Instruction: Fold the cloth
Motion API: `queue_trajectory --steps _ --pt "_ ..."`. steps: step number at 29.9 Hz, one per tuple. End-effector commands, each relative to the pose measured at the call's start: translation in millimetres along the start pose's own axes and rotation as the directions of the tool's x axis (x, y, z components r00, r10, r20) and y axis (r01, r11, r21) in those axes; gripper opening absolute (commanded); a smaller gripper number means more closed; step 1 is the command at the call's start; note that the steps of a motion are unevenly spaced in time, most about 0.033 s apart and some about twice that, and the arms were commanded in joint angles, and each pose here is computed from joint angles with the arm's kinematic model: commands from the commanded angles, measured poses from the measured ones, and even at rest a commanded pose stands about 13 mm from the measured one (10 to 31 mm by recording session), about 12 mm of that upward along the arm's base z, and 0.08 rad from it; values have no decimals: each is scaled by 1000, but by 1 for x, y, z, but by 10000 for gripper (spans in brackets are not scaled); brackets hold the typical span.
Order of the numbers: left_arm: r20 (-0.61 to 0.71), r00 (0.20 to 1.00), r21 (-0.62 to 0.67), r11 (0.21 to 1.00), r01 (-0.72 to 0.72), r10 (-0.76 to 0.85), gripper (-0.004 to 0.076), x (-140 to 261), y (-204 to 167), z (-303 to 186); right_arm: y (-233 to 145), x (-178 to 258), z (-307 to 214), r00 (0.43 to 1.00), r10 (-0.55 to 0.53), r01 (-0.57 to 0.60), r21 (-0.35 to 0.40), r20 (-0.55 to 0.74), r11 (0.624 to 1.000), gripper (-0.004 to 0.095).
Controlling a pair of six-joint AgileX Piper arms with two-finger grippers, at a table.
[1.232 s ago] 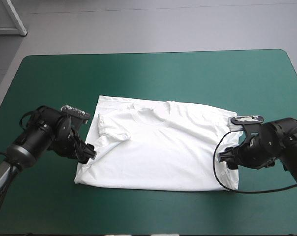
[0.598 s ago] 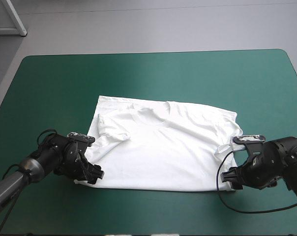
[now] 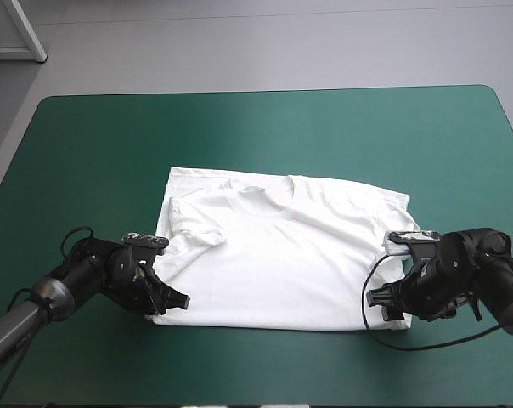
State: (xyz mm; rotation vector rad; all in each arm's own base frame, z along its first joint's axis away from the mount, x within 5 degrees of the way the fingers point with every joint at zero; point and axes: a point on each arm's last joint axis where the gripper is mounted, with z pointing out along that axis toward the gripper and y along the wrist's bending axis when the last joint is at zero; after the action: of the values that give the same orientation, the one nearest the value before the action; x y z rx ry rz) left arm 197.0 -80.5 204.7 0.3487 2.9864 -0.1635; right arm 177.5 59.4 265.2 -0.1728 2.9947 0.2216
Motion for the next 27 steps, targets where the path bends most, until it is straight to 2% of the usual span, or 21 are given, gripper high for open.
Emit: queue_trajectory --steps 1,8,12,14,17,20,22,27 --pt "-9 1000 11 1000 0 0 -4 2 -1 4 2 -12 6 1000 -4 4 -9 0 1000 579" --pt "3 1000 11 1000 -13 13 -4 -1 -2 2 2 -25 37 992 22 -22 -3 -120 1000 576" --pt "16 1000 14 1000 -16 15 -4 -6 -3 -4 3 -19 56 987 40 -47 -38 -156 998 522" --pt "28 999 16 1000 -17 17 -4 -10 -4 -8 3 -16 63 989 26 -34 -55 -148 998 465" --pt "43 999 17 1000 -21 20 -4 -15 -5 -14 2 -15 67 991 15 -23 -55 -129 998 320" --pt "46 998 15 999 -35 34 -4 -19 -6 -21 2 -14 62 995 -15 9 -62 -98 998 95" --pt "50 998 7 999 -43 43 -4 -23 -6 -27 2 -13 56 997 -34 30 -62 -66 998 -19" --pt "82 995 -29 998 -58 60 -8 -33 -5 -42 -2 -8 30 998 -56 56 -5 -5 998 -19"
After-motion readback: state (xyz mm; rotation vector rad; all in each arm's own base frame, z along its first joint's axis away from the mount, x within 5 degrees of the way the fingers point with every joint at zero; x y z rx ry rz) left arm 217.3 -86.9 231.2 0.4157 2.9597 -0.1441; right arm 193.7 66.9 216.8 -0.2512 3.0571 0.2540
